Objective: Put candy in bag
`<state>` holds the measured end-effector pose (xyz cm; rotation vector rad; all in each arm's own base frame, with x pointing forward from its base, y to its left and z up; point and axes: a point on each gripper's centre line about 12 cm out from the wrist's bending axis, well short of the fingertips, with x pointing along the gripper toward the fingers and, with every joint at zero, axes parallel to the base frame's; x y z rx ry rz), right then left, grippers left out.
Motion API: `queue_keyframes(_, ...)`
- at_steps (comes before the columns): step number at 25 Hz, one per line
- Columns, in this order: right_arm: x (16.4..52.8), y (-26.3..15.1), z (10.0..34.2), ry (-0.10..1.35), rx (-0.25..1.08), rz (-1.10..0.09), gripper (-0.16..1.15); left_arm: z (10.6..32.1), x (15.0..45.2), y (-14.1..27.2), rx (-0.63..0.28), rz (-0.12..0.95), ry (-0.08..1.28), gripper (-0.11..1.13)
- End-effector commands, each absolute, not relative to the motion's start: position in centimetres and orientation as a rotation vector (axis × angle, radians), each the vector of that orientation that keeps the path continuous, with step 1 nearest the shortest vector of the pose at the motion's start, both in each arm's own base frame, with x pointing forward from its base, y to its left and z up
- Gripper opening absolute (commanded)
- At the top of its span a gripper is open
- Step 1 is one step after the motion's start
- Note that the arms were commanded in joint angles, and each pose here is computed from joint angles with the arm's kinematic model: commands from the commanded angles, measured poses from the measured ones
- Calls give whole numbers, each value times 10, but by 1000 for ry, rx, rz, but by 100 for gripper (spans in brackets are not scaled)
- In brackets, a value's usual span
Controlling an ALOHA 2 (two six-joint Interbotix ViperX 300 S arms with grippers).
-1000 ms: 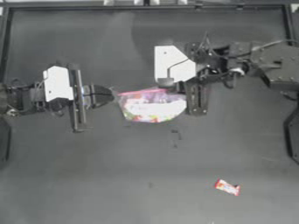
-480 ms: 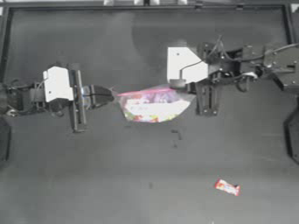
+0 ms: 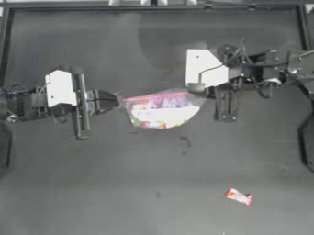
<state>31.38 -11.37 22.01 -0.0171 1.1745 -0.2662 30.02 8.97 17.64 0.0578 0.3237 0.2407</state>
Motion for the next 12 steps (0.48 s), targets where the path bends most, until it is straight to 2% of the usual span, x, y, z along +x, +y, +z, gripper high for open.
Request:
queue_keyframes(1, 303, -120, 230, 1154, -2, -300, 3, 190, 298, 90, 64, 249, 281, 4)
queue_keyframes(12, 289, -117, 226, 1140, 20, -306, 3, 189, 298, 90, 62, 247, 284, 4)
